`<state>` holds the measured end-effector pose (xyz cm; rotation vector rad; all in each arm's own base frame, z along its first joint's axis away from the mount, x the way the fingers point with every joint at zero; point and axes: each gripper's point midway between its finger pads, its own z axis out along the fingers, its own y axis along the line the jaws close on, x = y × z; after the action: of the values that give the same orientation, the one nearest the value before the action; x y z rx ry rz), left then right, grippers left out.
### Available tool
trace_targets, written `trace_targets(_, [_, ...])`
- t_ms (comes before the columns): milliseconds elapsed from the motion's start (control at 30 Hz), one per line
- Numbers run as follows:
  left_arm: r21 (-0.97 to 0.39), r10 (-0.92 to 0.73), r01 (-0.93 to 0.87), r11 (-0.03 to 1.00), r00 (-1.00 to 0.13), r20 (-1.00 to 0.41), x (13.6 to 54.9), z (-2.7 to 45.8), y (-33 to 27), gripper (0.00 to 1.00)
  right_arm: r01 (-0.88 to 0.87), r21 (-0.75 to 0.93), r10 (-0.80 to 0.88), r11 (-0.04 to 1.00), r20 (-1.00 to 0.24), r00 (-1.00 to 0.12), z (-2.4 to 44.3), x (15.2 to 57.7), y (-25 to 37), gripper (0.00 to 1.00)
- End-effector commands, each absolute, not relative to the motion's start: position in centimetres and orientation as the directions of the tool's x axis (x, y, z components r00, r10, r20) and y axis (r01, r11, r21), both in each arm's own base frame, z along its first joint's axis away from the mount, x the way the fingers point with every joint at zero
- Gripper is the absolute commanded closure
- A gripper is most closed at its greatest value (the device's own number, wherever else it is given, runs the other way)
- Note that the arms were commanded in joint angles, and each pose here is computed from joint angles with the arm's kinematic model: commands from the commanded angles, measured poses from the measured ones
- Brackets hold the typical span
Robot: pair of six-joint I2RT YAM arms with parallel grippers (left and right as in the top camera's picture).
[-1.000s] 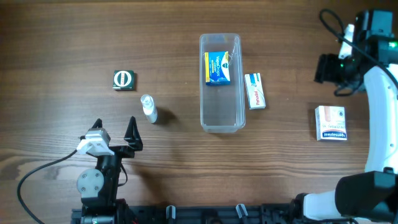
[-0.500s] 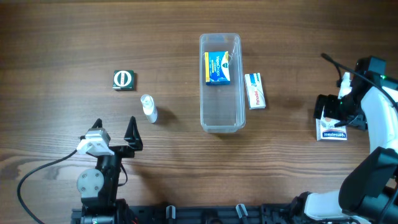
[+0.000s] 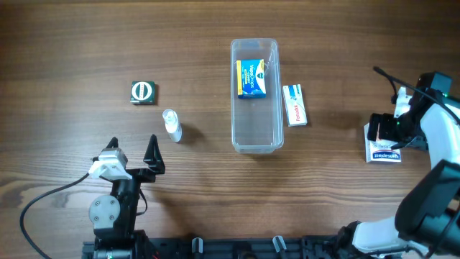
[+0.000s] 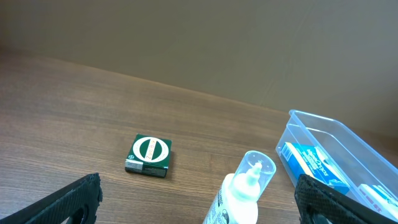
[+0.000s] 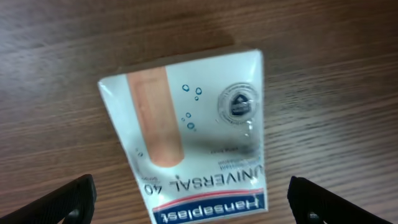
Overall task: Pack container
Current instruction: 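Move the right gripper to the white Hansaplast box and grasp it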
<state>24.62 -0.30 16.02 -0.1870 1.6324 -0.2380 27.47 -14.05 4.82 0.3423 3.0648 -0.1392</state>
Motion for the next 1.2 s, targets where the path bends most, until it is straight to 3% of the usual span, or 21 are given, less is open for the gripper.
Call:
trace_targets(0, [-0.251, -0.249, 0.026, 0.968, -0.077, -0.966, 24.6, 15.8, -0.3, 0.00, 0.197, -0.075, 0.198, 0.977, 0.001, -0.980, 2.8, 27.0, -13.9, 0.00])
trace_targets(667, [-0.251, -0.249, 0.026, 0.968, -0.077, -0.966, 24.6, 15.8, -0.3, 0.00, 0.221, -0.105, 0.227, 0.970, 0.045, -0.973, -0.4, 27.3, -14.8, 0.04])
trace_targets(867, [-0.251, -0.249, 0.026, 0.968, -0.077, -0.966, 24.6, 15.8, -0.3, 0.00, 0.259, -0.109, 0.263, 0.960, 0.024, -0.964, -0.2, 27.7, -15.0, 0.24])
trace_targets(1167, [-0.251, -0.249, 0.026, 0.968, -0.077, -0.966, 24.6, 15.8, -0.3, 0.00, 0.357, -0.098, 0.353, 0.929, -0.055, -0.934, 4.7, 31.3, -15.4, 0.29])
